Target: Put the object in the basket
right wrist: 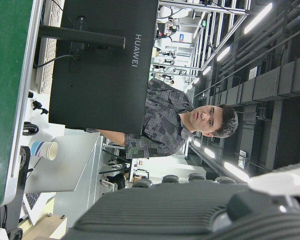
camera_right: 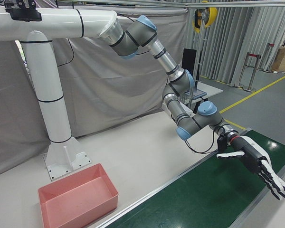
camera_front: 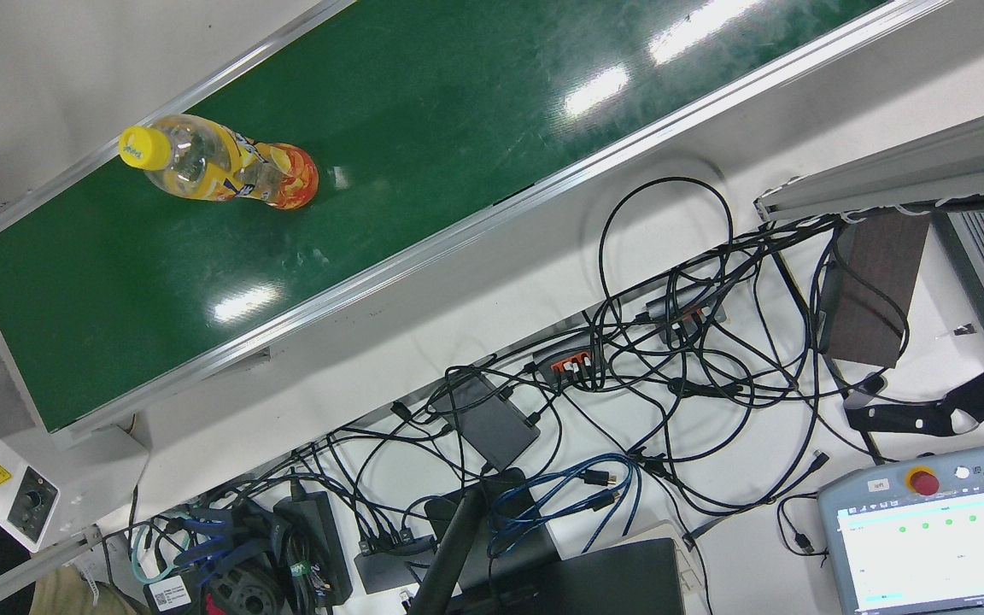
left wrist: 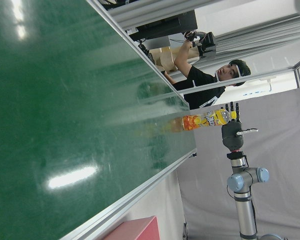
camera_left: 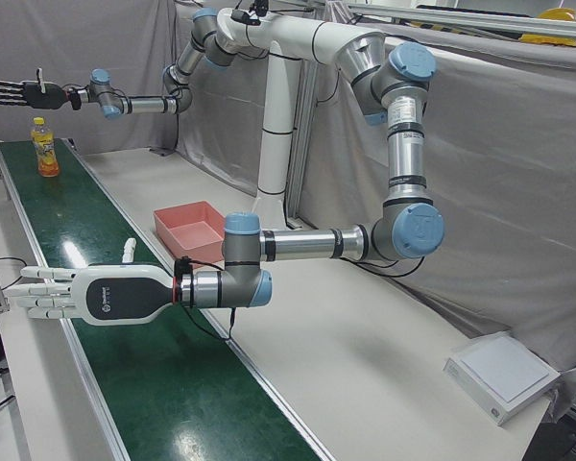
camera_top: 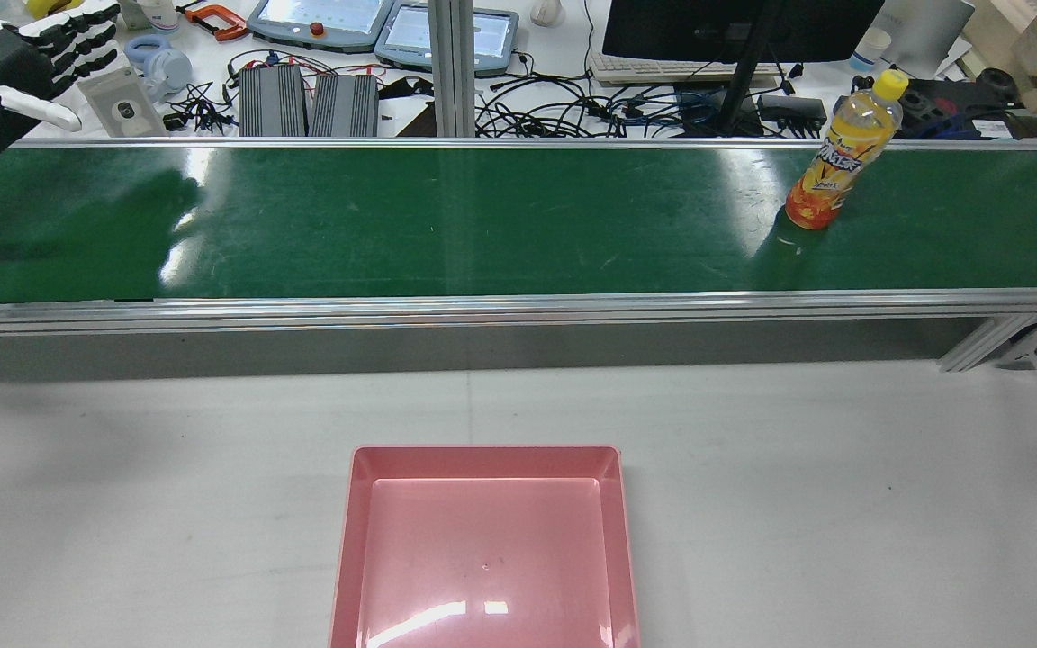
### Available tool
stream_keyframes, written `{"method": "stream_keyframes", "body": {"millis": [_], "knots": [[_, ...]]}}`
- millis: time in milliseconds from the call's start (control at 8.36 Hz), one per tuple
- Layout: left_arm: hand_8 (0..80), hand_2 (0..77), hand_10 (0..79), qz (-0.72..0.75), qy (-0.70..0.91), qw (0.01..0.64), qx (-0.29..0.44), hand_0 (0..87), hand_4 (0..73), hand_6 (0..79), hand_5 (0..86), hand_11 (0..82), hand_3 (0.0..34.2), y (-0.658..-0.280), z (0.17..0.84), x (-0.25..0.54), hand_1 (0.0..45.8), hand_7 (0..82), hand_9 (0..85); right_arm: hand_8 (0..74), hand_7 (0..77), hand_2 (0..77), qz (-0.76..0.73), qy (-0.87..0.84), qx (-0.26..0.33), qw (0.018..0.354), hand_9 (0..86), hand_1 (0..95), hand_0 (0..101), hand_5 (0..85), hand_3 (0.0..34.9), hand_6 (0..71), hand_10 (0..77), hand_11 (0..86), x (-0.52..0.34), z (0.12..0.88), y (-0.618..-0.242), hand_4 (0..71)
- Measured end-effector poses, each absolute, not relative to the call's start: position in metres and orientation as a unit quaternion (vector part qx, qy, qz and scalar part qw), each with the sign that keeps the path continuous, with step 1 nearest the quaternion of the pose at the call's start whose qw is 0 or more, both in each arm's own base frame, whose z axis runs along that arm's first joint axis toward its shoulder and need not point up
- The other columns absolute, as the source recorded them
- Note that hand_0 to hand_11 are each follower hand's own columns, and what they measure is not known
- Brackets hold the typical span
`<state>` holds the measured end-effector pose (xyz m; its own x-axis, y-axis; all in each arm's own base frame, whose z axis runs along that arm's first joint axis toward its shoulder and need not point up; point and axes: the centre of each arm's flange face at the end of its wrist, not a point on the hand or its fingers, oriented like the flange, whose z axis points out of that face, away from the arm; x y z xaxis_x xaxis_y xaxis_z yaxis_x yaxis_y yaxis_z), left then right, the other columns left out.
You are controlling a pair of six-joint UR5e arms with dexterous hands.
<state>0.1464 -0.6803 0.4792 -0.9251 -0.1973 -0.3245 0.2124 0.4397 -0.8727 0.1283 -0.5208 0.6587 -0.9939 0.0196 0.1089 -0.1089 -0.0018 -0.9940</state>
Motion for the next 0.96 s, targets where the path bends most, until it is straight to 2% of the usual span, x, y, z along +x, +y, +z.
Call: {"method": "stream_keyframes", "body": {"millis": [957], "knots": [[3.3, 0.0, 4.9, -0.513, 0.837, 0.192, -0.005, 52.5, 14.7, 0.0, 6.0, 8.2, 0.0, -0.685, 0.457, 0.164, 8.7, 0.5, 6.0, 0.0, 0.5, 0.5, 0.707, -0.705, 0.032, 0.045, 0.0, 0.0, 0, 0.0, 0.2, 0.0, 0.0, 0.0, 0.128, 0.659, -0.521, 0.0]]}}
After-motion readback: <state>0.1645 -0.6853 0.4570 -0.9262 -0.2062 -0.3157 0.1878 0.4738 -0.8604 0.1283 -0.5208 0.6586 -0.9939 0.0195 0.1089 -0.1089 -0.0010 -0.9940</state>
